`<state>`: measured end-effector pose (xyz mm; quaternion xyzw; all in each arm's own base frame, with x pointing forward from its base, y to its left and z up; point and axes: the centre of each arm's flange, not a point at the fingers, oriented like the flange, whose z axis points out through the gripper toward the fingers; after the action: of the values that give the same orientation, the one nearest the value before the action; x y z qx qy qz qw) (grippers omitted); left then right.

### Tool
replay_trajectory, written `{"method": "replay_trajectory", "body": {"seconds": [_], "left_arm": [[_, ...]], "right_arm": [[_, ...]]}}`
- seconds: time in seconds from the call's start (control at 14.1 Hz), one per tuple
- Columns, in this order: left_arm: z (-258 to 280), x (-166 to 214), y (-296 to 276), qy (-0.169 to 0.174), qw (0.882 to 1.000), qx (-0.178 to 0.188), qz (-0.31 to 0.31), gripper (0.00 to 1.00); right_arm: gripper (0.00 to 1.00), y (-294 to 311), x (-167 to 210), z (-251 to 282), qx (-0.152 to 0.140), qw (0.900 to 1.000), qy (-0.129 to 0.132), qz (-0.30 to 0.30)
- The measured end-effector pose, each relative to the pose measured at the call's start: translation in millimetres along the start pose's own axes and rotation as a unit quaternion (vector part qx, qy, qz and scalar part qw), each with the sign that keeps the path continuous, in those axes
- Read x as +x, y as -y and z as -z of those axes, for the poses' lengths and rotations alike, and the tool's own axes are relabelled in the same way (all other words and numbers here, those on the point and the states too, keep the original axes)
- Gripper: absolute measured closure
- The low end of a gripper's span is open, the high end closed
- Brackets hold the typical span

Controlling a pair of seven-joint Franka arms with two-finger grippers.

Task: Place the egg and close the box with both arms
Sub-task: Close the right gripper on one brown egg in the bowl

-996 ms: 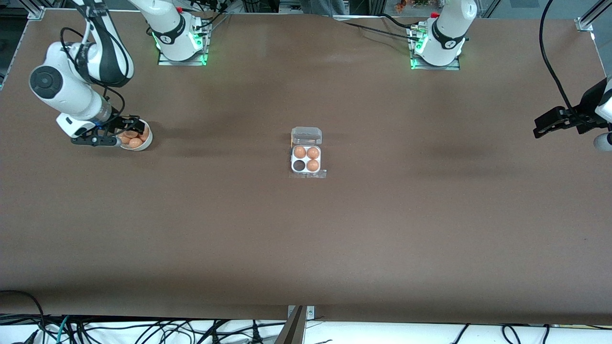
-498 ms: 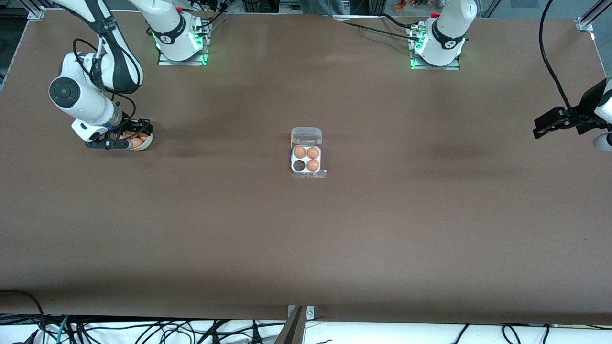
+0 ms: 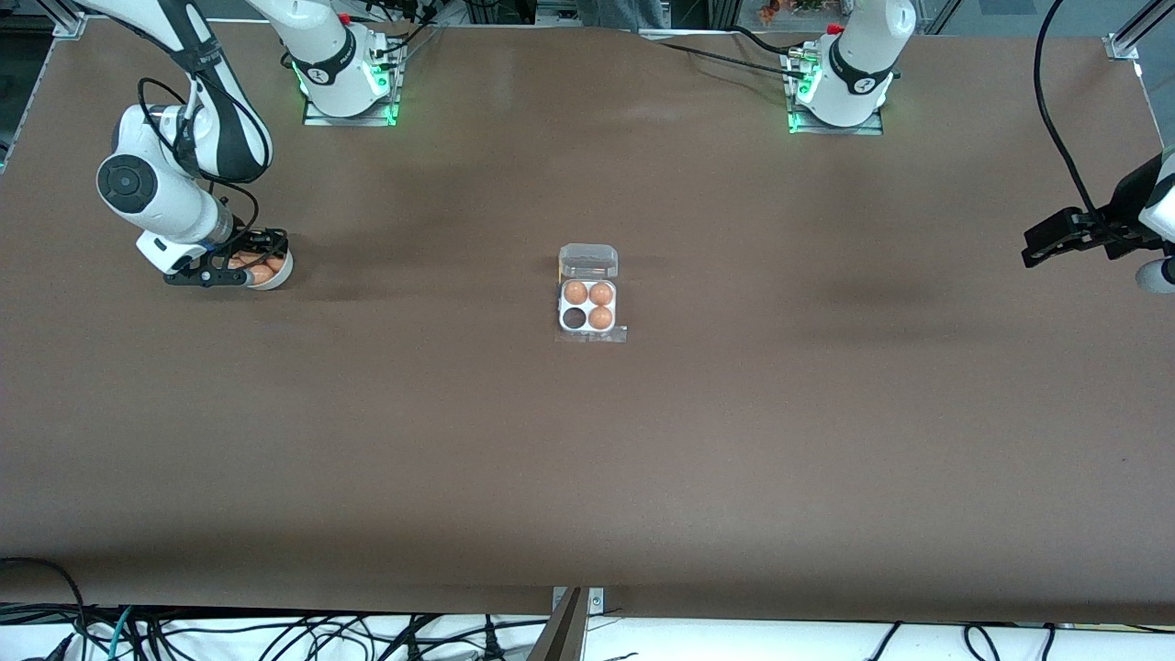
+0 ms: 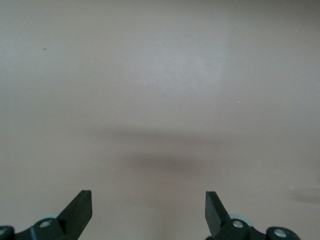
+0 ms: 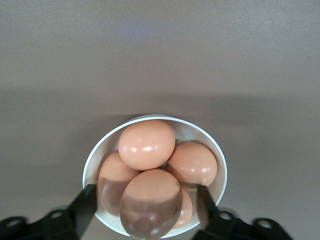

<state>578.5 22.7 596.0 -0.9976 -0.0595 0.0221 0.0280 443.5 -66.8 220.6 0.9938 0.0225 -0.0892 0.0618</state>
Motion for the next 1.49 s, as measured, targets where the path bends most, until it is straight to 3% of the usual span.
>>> {"method": "replay_trajectory", "body": {"seconds": [0.21, 0.28, 1.0, 1.49], "left_arm": [[-0.2, 0.1, 0.0, 0.0, 1.0, 0.0, 0.0, 0.0], [-0.2, 0.1, 0.0, 0.0, 1.0, 0.0, 0.0, 0.0], [-0.3, 0.1, 0.0, 0.0, 1.0, 0.0, 0.0, 0.0], [-0.3, 0.1, -0.1, 0.0, 1.0, 0.0, 0.0, 0.0]], "right_arm": [[0.49, -0.1, 0.2, 0.4, 0.0, 1.0, 0.0, 0.0], [0.52, -0.1, 0.2, 0.3, 0.0, 1.0, 0.0, 0.0], [0.52, -3.4, 6.3, 8.8, -0.003, 1.0, 0.001, -0.001], [0.52, -7.6, 30.4, 56.8, -0.015, 0.999, 0.04, -0.001]]}}
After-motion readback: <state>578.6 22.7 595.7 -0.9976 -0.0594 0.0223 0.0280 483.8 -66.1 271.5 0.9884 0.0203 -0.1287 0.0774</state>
